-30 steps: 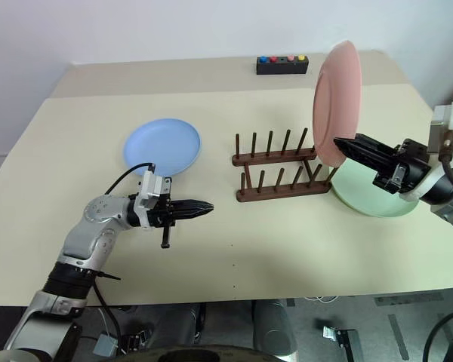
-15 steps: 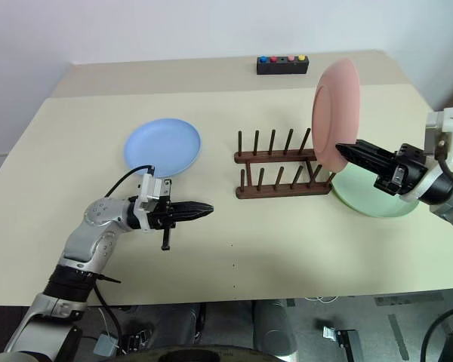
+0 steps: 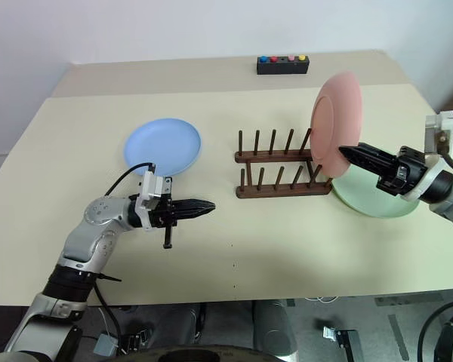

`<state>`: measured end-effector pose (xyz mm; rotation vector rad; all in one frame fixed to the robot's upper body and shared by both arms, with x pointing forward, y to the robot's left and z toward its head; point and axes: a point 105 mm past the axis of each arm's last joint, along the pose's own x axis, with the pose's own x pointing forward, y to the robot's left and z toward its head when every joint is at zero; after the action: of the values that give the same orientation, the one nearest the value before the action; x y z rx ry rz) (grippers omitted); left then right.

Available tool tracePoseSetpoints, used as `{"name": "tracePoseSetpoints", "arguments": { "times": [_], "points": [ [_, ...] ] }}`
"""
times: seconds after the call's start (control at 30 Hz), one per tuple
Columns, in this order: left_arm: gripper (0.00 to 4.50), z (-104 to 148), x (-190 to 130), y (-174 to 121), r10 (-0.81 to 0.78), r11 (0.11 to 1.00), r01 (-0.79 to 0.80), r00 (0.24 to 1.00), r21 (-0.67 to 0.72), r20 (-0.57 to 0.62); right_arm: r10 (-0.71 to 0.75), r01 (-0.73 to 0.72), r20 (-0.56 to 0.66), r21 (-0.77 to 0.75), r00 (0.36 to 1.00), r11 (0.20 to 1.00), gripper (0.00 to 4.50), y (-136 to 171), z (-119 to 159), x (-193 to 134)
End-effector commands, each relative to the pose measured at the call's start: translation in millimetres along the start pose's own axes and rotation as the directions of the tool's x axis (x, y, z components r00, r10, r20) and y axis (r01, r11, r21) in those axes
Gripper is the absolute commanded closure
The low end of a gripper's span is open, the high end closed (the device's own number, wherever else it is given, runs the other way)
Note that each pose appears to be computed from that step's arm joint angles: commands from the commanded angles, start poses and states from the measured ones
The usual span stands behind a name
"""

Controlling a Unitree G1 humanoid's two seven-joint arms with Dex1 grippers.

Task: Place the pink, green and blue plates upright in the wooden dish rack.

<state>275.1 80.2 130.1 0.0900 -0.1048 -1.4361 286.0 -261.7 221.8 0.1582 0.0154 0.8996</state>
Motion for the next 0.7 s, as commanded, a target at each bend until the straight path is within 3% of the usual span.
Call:
{"name": "tracePoseSetpoints", "arguments": {
  "times": [0.03,0.07,0.27,0.47,0.7],
  "points": [
    [4.5,13.3,1.7,0.5,-0.006,0.999,0.005,1.0,0.044,0.019,0.002,-0.001,0.025,-0.022,1.0,1.0,3.85,-0.5,8.0,-0.4],
    [4.5,14.0,2.1,1.0,-0.005,0.999,0.004,1.0,0.045,0.019,0.002,-0.002,0.026,-0.018,1.0,1.0,3.55,-0.5,8.3,-0.6],
    [4.5,15.8,3.5,1.9,-0.003,0.999,0.002,1.0,0.045,0.019,-0.019,0.02,0.034,-0.038,0.999,0.999,0.59,-2.2,11.0,-2.4],
    [4.5,16.8,4.5,2.7,-0.002,0.999,0.001,1.0,0.043,0.021,-0.046,0.049,0.038,-0.083,0.998,0.995,0.59,-3.4,16.8,-7.1],
    [4.5,18.1,3.5,2.9,0.009,0.999,-0.01,1.0,0.048,0.023,-0.166,0.164,0.013,-0.242,0.986,0.956,0.59,-6.7,34.4,-36.6]
  ]
}}
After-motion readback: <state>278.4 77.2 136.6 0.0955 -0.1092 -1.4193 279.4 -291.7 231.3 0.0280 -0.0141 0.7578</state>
